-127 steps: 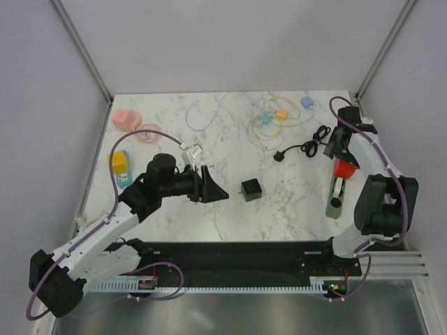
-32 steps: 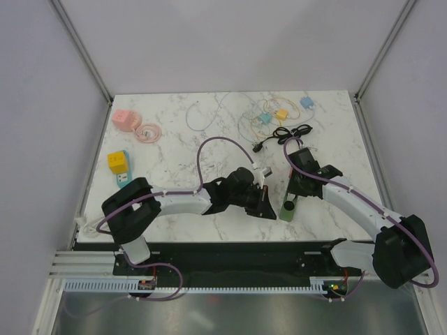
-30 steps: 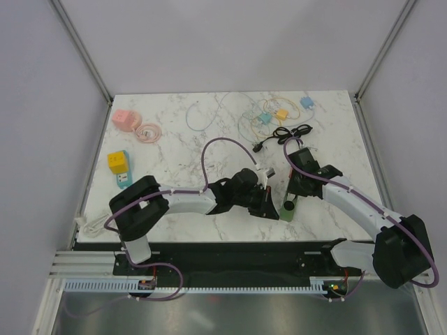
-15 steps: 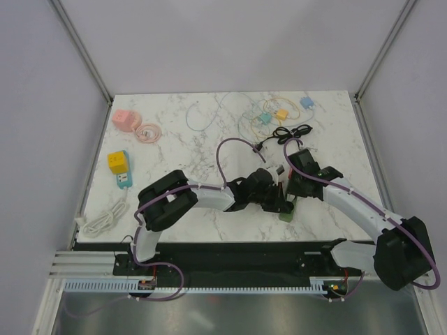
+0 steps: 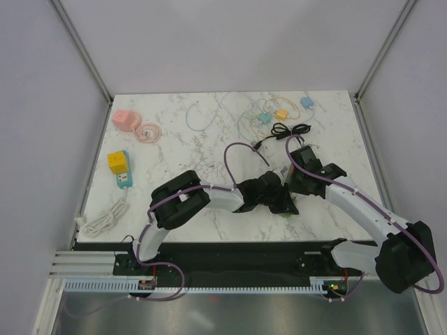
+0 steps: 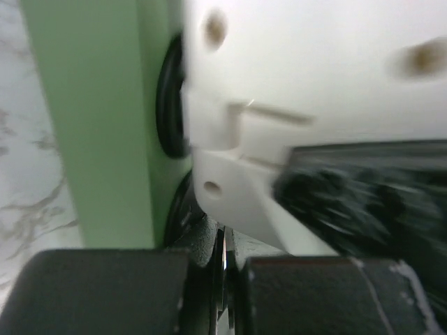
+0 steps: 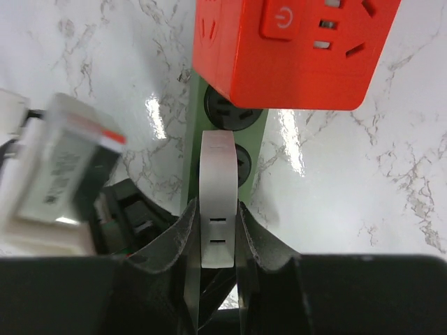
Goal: Pull the plug off the socket
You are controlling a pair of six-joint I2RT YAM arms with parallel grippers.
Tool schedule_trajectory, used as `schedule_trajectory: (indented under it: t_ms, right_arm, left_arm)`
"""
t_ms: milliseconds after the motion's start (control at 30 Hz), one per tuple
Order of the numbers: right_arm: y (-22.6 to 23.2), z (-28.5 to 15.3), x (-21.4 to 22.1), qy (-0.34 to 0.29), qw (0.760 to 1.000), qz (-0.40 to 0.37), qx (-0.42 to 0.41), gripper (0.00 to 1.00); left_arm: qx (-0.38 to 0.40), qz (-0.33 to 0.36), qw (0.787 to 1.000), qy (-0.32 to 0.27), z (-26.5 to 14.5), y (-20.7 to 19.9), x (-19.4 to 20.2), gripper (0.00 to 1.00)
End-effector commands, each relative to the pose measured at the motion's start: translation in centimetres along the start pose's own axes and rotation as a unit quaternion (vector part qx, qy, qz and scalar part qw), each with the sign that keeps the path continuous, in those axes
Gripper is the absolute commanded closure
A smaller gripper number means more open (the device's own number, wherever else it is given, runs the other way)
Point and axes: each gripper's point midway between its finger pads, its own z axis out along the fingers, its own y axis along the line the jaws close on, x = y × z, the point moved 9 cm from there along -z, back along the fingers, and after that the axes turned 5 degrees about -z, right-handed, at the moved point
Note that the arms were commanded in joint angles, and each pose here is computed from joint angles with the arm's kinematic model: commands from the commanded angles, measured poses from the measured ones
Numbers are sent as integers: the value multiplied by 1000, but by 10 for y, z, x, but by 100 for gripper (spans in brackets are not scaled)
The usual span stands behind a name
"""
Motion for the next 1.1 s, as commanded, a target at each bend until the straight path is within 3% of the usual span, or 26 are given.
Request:
schedule_trajectory:
  t_ms: [0,167,433,500,533,633,667,733,1067]
  right_arm:
    - [8,-44,-37,-81,996,-1,-32,100]
    - [5,-50,-39,-82,996,-8,-26,100]
    - [-2,-33,-26,-71,997,-36,-2,100]
    - [-3,-31,-26,-69,997,-41,3,100]
    - [-3,-32,-25,-70,997,-42,3,100]
    - [-4,-35,-24,-72,996,-43,-8,100]
    - [-4,-36,-23,-71,997,-43,-12,100]
    - [-4,-39,-19,-66,997,-43,-28,100]
    - [-2,-58,-5,-41,993,-39,-105,100]
  left_arm:
    - [-159,-38,987,0,9,69,13,98]
    - [-123,-24,992,13,10,63,12,98]
    - [17,91,996,0,-39,0,4,98]
    - [35,109,993,13,-51,-5,12,84]
    - [61,120,991,4,-62,-19,9,69]
    - [75,130,989,2,-80,-18,15,45]
    - [86,134,987,-10,-89,-25,13,24]
    - [85,145,986,-11,-92,-24,13,4]
    - [42,173,984,6,-71,-11,9,1]
